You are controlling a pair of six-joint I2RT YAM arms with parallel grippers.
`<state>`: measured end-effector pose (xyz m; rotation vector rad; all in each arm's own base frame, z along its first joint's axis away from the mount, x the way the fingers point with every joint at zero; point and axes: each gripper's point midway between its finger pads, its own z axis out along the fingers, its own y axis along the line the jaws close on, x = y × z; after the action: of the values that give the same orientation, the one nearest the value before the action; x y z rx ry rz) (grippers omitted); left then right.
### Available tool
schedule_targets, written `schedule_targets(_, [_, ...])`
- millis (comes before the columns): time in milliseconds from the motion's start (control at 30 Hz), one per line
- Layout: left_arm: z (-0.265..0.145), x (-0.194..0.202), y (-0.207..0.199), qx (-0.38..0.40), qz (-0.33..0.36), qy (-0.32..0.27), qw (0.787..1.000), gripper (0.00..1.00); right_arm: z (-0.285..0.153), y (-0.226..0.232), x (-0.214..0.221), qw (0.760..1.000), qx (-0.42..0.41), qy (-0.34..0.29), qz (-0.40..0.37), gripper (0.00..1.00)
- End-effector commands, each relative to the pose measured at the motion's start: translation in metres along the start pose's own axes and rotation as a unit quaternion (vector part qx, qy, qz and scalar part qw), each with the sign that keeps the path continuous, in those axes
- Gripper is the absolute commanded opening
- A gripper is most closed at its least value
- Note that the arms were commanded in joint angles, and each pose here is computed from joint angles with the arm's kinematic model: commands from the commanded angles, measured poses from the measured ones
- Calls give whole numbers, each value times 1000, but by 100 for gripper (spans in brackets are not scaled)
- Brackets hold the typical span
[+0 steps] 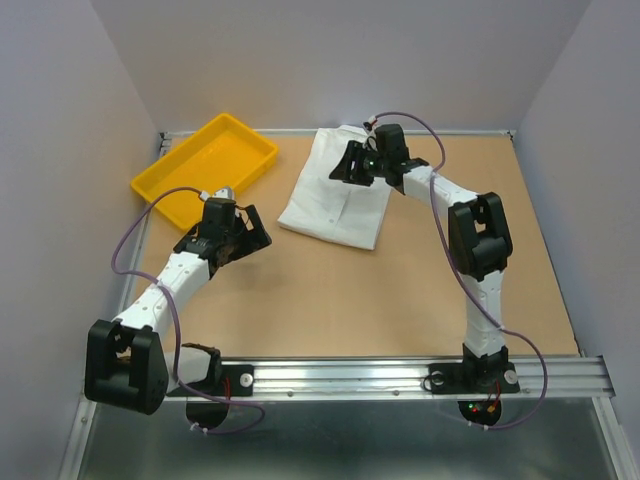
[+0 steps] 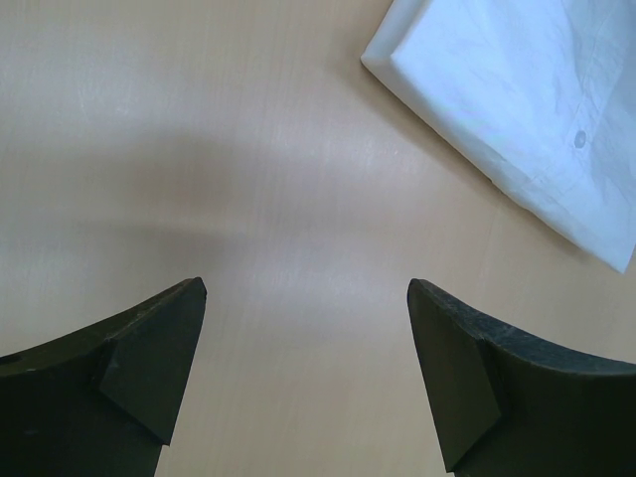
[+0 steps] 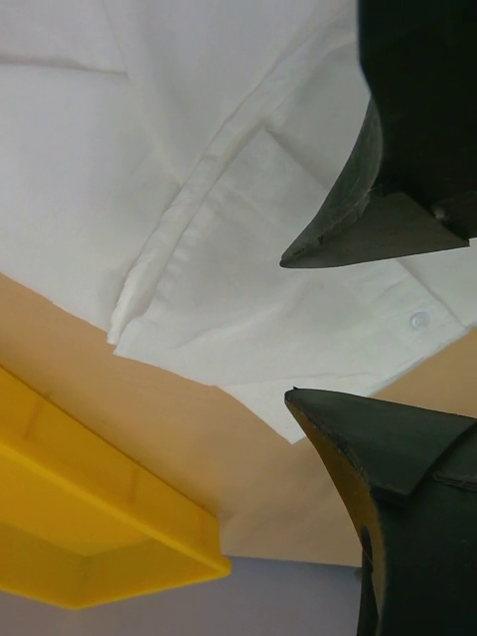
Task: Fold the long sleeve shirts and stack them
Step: Fold the shirt
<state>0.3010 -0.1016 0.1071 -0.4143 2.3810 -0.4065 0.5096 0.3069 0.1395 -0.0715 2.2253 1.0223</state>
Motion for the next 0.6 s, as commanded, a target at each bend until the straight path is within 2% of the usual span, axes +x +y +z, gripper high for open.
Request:
schedule_targets(0, [-1,-5,-9,19,4,-10,1000,94,9,-14,16,1000,-2,15,-4,56])
schedule_targets(200, [6,-9,-12,22,12,-8,1000,94,13,-61,13,998,46,6,37,50])
schedule_targets(300, [13,-15,-16,23,18,-8,1000,94,-3,-98,2,993,107,-26,49,49])
schedule_targets(400, [18,-26,-25,32,24,-17,999,93,-21,-112,-12,990,120,-43,56,49])
schedule_targets(533, [37,-35,-32,32,33,-11,999,93,-52,-80,-32,992,98,-67,36,50])
schedule_targets(567, [40,-45,-37,35,36,-20,999,93,-55,-82,-21,992,102,-58,46,50])
